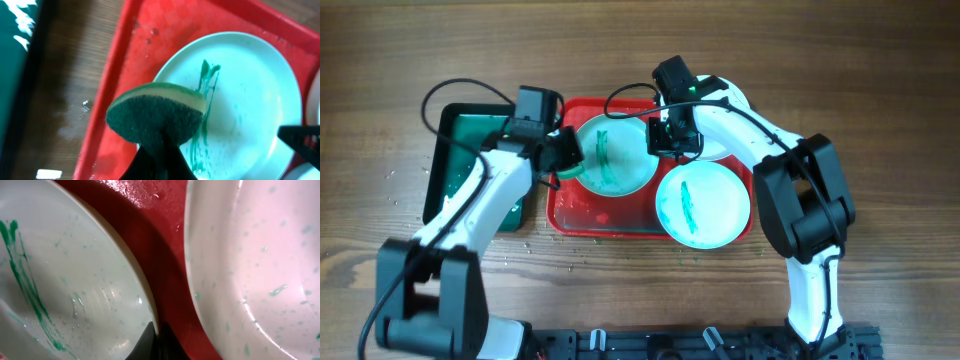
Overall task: Clean dirty plates on tray and stack at the side
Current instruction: 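Scrub the left plate with the sponge held in the left gripper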
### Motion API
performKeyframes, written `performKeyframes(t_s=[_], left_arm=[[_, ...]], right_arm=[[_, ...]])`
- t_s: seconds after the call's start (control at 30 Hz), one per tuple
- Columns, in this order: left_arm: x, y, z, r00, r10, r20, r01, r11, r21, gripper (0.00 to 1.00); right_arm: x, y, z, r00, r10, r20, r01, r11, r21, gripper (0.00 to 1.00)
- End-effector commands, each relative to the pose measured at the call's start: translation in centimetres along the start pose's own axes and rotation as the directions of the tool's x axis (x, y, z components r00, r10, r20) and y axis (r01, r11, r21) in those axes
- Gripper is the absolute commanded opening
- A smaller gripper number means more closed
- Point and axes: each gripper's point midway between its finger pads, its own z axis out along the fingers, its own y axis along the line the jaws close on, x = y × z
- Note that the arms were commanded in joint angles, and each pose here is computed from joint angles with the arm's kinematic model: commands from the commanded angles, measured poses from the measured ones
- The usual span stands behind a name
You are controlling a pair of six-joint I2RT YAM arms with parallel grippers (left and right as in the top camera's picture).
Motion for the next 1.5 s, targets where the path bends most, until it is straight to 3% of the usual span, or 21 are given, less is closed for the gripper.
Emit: performKeyframes(t_s=[0.0,0.2,0.33,0.43,0.53,0.63,0.77,0.87,0.97,1.03,1.13,1.23,1.33,1.4,1.47], left_arm=[[0.1,-0.5,2.7,1.0,0.009,-0.006,-0.01,1.0,-0.011,0.04],[0.8,-1.3,6.9,0.992,0.124,0.027,-0.121,0.988,-0.097,0.04],[2.1,-2.0,8.7,0.982,0.191,-0.006,-0.191,0.978,-0.082,0.04],[5.0,-5.5,8.7,0.941,0.324,-0.095,-0.312,0.942,0.124,0.04],[7.7,-8.6,7.7,0.915,0.367,-0.166,-0.296,0.892,0.341,0.04],[8.4,-9.2,7.3,0.909,0.371,-0.189,-0.279,0.88,0.385,0.04],[5.4,-7.1,8.5,0.952,0.288,-0.101,-0.264,0.943,0.2,0.04],[1.0,-5.4,8.9,0.974,0.216,0.076,-0.218,0.976,0.022,0.04],[-3.1,-1.9,7.9,0.954,0.148,0.262,-0.092,0.972,-0.214,0.04],[-3.5,-0.3,7.4,0.946,0.163,0.281,-0.075,0.951,-0.3,0.04],[-1.6,0.6,7.7,0.965,0.172,0.195,-0.103,0.941,-0.323,0.04],[2.1,-0.5,8.5,0.98,0.196,0.015,-0.189,0.959,-0.213,0.04],[7.3,-5.2,8.4,0.922,0.339,-0.185,-0.314,0.937,0.153,0.04],[10.0,-7.4,7.2,0.878,0.403,-0.26,-0.307,0.888,0.342,0.04],[10.6,-8.3,6.7,0.864,0.428,-0.267,-0.3,0.861,0.41,0.04]], right_arm=[[-0.4,-0.1,0.3,0.999,0.031,0.026,-0.032,0.998,0.05,0.04],[-0.5,0.2,0.4,0.999,0.02,0.032,-0.021,0.999,0.047,0.04],[-0.4,0.4,0.4,0.999,0.012,0.032,-0.014,0.999,0.046,0.04],[-0.5,0.4,0.4,0.999,0.002,0.032,-0.003,0.999,0.045,0.04],[-0.5,0.4,0.4,0.999,-0.001,0.036,-0.001,0.999,0.043,0.04],[-0.6,0.5,0.4,0.999,-0.002,0.037,0.0,0.999,0.038,0.04],[-0.5,1.0,0.5,0.999,-0.015,0.028,0.015,1.0,0.014,0.04],[-0.5,1.0,0.4,0.999,-0.014,0.029,0.014,1.0,0.014,0.04],[-0.5,1.0,0.5,1.0,-0.014,0.028,0.013,1.0,0.014,0.04],[-0.5,0.9,0.6,1.0,-0.014,0.021,0.014,1.0,0.007,0.04],[-0.1,1.6,1.1,0.997,-0.076,-0.033,0.072,0.991,-0.115,0.04],[0.2,2.1,0.8,0.988,-0.148,-0.049,0.135,0.969,-0.206,0.04],[0.2,2.4,0.7,0.984,-0.173,-0.045,0.159,0.963,-0.219,0.04],[0.2,2.6,0.7,0.984,-0.176,-0.041,0.162,0.96,-0.227,0.04],[0.1,2.9,0.6,0.983,-0.181,-0.038,0.167,0.955,-0.246,0.04]])
